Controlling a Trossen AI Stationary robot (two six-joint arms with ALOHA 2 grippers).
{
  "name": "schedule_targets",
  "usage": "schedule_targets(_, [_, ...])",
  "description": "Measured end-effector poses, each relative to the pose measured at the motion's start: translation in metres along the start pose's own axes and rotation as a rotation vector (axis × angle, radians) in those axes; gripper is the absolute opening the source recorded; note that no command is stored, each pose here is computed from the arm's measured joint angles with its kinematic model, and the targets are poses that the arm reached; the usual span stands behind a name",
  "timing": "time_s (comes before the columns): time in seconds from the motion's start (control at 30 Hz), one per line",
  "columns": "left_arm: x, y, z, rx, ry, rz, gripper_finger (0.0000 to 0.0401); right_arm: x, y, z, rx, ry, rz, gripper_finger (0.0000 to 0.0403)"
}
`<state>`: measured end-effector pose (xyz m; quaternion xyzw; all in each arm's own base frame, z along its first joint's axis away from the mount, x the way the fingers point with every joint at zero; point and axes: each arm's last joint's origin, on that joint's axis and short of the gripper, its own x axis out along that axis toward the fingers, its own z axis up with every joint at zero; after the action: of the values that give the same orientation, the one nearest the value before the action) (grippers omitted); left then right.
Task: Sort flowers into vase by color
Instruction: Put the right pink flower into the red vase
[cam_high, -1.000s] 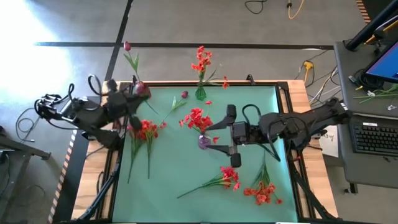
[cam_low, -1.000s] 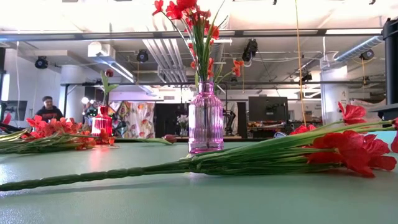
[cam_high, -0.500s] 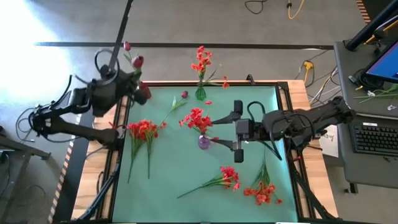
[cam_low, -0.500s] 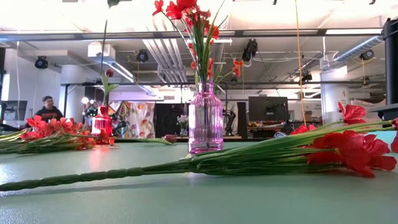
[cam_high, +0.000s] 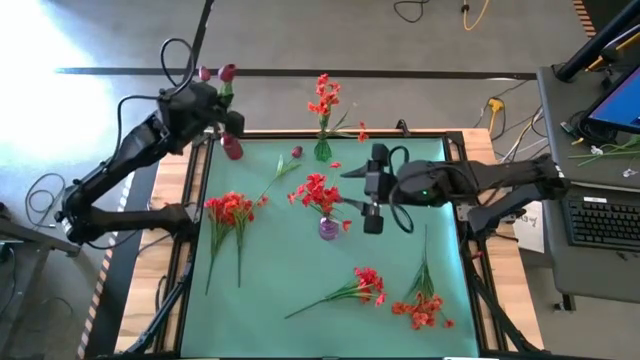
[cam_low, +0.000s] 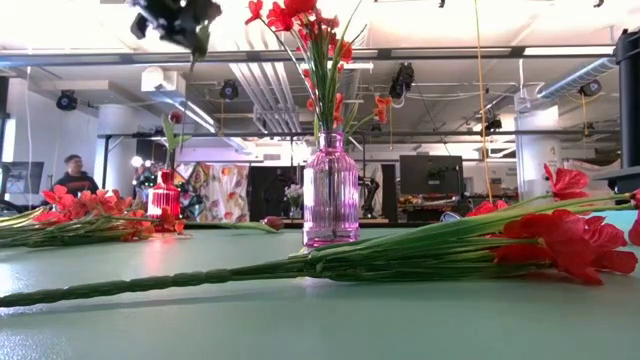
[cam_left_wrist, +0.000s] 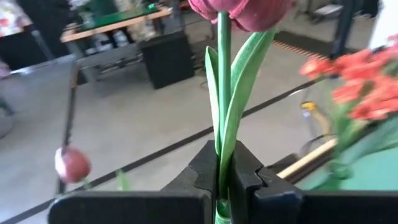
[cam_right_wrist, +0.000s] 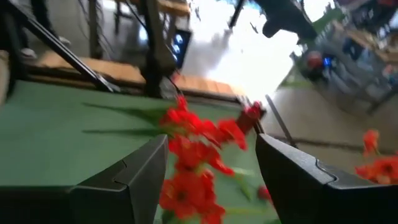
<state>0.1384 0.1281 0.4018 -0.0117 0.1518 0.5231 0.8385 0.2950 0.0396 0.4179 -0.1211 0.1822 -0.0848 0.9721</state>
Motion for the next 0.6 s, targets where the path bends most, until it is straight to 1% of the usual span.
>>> schedule_targets(0.1, [0.01, 0.007, -0.011, -0.003, 0.011, 0.052, 0.0, 0.003, -0.005, -0.005, 0.009, 0.027, -0.017, 0.0241])
schedule_targets(0.37, [0.017, 0.02, -0.02, -0.037, -0.104, 0.138, 0.0, 0.007, -0.006, -0.01, 0.017, 0.046, -0.022, 0.0243])
schedule_targets(0.47, [0.017, 0.026, -0.021, -0.039, -0.1, 0.202, 0.0, 0.008, -0.005, -0.013, 0.014, 0.056, -0.021, 0.0244])
schedule_targets(0.6, [0.018, 0.031, -0.023, -0.04, -0.08, 0.246, 0.0, 0.009, -0.005, -0.014, 0.013, 0.058, -0.02, 0.0241])
